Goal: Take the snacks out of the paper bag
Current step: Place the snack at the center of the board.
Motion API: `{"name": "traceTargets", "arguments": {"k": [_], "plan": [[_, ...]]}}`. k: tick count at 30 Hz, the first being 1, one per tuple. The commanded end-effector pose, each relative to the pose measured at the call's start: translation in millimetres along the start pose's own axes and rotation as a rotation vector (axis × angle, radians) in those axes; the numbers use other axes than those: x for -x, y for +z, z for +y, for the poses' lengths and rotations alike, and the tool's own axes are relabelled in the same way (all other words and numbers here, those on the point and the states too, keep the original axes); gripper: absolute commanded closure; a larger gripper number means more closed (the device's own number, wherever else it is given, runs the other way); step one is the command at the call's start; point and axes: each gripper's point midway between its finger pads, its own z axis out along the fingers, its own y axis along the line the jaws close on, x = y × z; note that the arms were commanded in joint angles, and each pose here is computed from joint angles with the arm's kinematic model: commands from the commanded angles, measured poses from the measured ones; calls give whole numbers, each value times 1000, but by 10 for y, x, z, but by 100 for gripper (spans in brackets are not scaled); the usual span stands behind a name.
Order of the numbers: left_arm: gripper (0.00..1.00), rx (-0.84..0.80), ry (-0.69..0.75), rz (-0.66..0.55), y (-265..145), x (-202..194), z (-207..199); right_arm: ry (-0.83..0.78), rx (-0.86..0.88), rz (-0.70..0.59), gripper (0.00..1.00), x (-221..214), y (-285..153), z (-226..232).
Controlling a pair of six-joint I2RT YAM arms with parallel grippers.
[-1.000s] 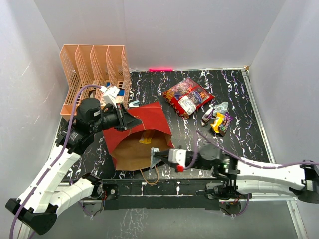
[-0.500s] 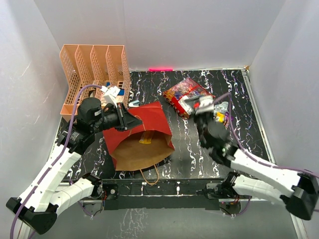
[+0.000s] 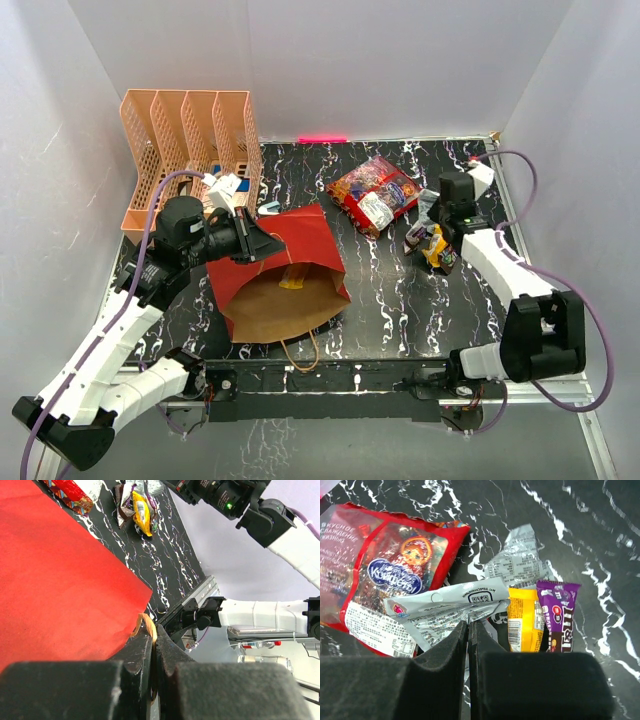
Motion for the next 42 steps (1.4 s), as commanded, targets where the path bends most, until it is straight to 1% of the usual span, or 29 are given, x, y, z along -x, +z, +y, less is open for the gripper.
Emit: {"name": "traceTargets", "arguments": {"k": [1, 4, 8, 13, 20, 22, 25, 26, 29, 35, 36, 39, 42], "plan": [[100, -23, 7, -14, -40, 46, -79, 343, 129, 145, 93, 76, 43, 151], [100, -27, 8, -13, -35, 47, -84, 394, 82, 155, 92, 141, 240, -26], [100, -31, 8, -11, -38, 39, -88, 337, -15, 139, 92, 194, 494, -222], [100, -23, 14, -14, -72, 39, -92, 232, -84, 185, 91, 90, 781, -374], [100, -16, 22, -13, -97, 39, -93, 225, -95, 226, 87, -20, 989, -386], [100, -20, 23, -12, -95, 48, -106, 228, -96, 232, 80, -34, 986, -385], [100, -24, 26, -15, -93, 59, -116, 230, -100, 239, 61, -67, 975, -402], [100, -24, 26, -15, -93, 57, -115, 231, -98, 233, 51, -45, 951, -398], [100, -25, 24, -9, -77, 47, -105, 224, -85, 196, 32, 85, 859, -391], [100, -33, 27, -7, -58, 55, -115, 129, 19, 90, 5, 443, 678, -280], [100, -35, 27, -8, -59, 55, -118, 117, 35, 83, 2, 463, 640, -262], [100, -37, 25, -5, -51, 47, -114, 101, 108, 56, 2, 464, 536, -192], [100, -39, 26, -7, -57, 39, -112, 92, 221, -10, 2, 503, 362, -72]]}}
